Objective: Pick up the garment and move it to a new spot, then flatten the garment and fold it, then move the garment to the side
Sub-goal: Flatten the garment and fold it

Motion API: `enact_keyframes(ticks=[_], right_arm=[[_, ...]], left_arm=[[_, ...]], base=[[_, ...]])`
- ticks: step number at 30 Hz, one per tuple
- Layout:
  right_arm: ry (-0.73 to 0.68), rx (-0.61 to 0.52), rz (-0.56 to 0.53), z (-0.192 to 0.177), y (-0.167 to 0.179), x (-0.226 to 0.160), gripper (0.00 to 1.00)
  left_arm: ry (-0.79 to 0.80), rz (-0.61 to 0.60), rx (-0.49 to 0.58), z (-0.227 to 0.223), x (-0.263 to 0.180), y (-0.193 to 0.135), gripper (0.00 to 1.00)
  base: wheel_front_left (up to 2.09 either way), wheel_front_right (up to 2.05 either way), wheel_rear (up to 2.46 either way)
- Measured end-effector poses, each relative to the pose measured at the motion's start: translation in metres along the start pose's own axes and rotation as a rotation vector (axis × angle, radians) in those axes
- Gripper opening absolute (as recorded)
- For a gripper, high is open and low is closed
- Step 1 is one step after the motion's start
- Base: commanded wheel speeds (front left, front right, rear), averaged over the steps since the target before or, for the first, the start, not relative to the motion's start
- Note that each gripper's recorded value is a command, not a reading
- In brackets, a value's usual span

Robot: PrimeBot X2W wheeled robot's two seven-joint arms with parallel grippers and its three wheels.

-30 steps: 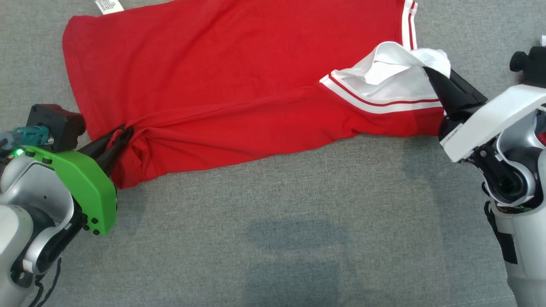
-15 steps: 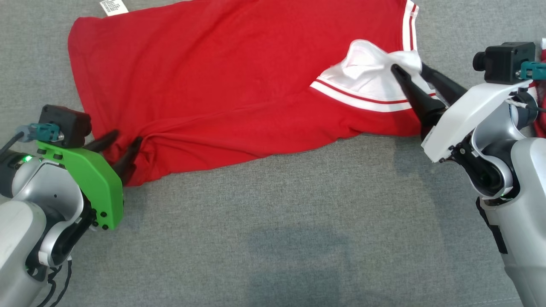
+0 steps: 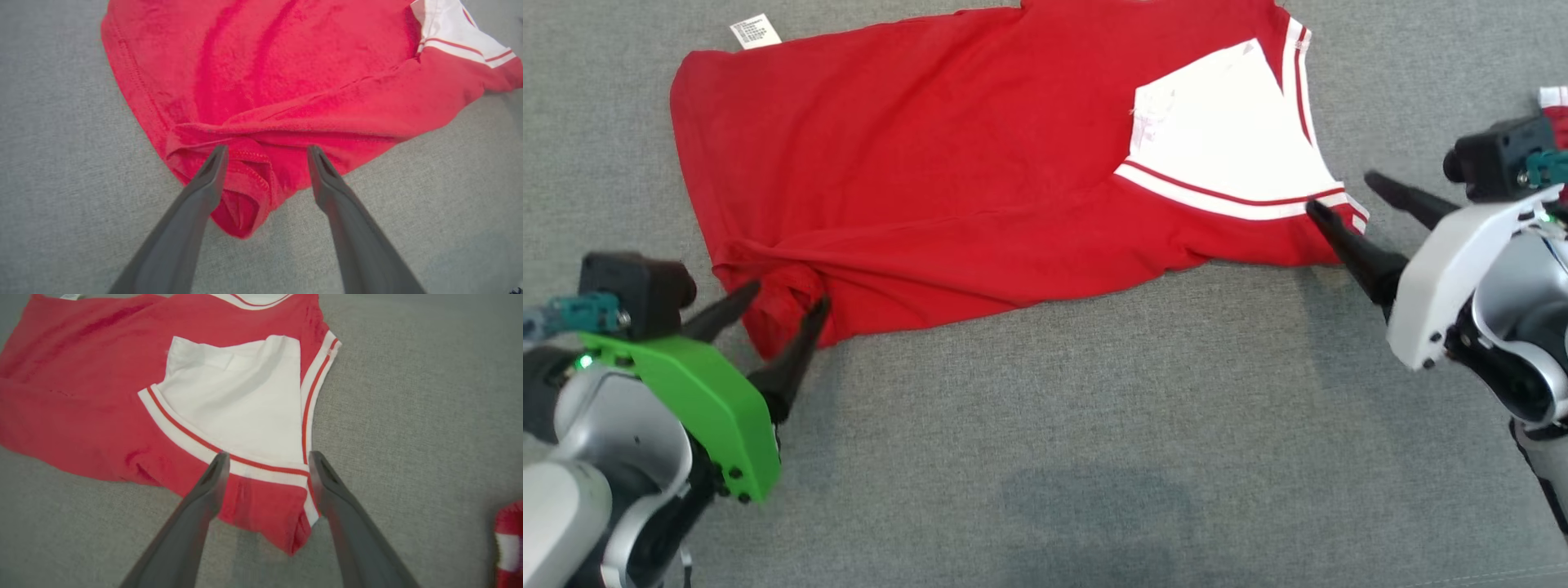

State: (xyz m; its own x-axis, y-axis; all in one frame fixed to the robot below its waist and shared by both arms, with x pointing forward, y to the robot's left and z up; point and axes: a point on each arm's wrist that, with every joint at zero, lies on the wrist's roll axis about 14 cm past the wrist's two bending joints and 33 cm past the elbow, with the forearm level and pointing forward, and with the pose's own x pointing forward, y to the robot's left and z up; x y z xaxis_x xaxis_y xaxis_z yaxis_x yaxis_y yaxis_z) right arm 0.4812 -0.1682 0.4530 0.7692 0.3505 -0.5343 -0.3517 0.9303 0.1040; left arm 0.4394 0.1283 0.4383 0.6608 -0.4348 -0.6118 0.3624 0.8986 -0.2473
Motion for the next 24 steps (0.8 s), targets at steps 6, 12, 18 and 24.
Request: enact_keyframes(ticks=[6,12,18,24], right_arm=[[0.190,-0.031,-0.037,-0.035,-0.014,-0.008,1.00],[0.269,-0.038,-0.038,-0.047,-0.014,-0.003,1.00],[0.293,-0.037,-0.029,-0.044,-0.013,0.006,1.00],[0.322,-0.034,-0.023,-0.048,-0.011,0.009,1.00]], left_arm=[[0.103,0.014,-0.013,-0.029,-0.001,0.001,1.00],[0.203,0.046,-0.028,-0.051,-0.001,0.014,1.00],[0.251,0.078,-0.032,-0.060,-0.001,0.029,1.00],[0.226,0.075,-0.033,-0.050,0.001,0.028,1.00]], base=[[0.00,0.00,0.00],[0.00,0.00,0.00],[0.00,0.00,0.00],[0.00,0.00,0.00]])
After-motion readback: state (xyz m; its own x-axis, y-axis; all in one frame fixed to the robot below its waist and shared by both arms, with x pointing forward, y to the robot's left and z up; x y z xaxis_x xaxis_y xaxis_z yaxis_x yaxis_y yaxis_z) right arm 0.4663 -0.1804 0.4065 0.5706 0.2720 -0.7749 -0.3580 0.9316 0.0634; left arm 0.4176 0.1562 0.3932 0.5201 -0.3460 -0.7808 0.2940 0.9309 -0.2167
